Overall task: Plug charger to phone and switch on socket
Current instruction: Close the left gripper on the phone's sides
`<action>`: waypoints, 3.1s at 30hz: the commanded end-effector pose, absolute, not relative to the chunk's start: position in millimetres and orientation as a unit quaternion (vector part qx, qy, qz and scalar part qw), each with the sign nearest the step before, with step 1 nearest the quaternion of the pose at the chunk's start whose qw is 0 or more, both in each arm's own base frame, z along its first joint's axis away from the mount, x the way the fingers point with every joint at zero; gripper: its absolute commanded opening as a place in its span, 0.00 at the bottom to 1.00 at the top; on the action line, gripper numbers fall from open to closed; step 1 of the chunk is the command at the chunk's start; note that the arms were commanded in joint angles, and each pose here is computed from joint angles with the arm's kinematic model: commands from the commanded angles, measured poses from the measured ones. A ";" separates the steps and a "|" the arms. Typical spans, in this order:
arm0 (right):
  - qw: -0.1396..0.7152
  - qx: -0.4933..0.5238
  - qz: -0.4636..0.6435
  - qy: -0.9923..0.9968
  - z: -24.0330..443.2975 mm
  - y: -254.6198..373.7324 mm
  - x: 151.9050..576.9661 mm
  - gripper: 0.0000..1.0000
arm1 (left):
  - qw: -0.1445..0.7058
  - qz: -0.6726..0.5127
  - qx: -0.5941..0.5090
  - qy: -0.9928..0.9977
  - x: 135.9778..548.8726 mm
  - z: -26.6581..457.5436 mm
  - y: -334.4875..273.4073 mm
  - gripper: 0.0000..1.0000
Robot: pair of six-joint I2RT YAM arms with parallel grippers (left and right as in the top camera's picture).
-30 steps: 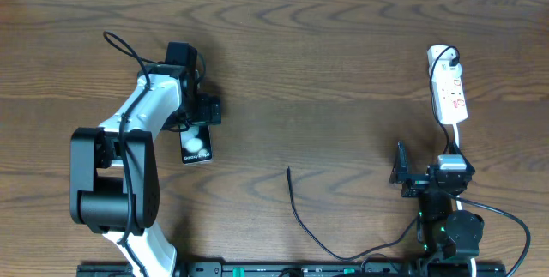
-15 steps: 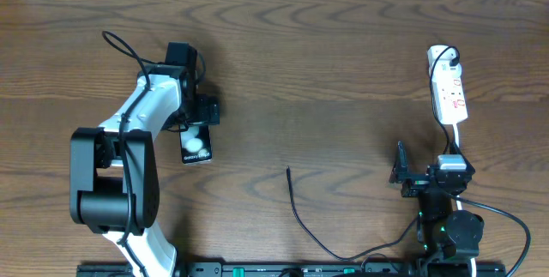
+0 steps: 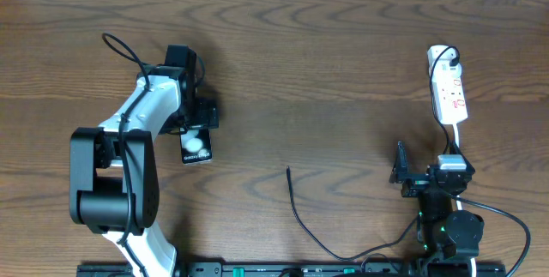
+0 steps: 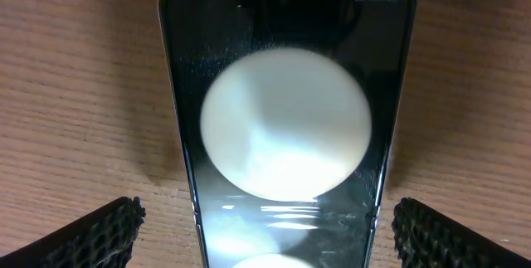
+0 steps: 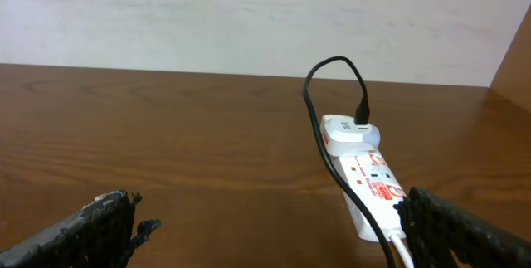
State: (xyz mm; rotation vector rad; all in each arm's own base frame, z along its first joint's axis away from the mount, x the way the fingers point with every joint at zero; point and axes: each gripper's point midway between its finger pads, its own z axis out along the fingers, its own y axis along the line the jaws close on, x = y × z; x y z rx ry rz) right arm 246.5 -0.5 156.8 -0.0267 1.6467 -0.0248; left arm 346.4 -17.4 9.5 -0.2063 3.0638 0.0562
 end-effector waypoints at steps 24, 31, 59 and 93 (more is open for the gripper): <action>0.680 -0.011 -0.005 0.733 156.5 1.5 246.2 0.99 | 0.023 0.016 -0.077 0.997 342.7 0.0 -17.0 0.98; 0.680 -0.011 -0.005 0.733 156.5 1.5 246.2 0.99 | 0.010 0.017 -0.077 0.997 339.0 -7.4 -17.1 0.98; 0.680 -0.011 -0.005 0.733 156.5 1.5 246.2 0.99 | -0.008 0.001 -0.076 0.997 327.1 -22.7 -22.6 0.98; 0.680 -0.011 -0.005 0.733 156.4 1.5 246.2 0.99 | -0.021 0.003 -0.076 0.997 318.7 -25.8 -22.1 0.98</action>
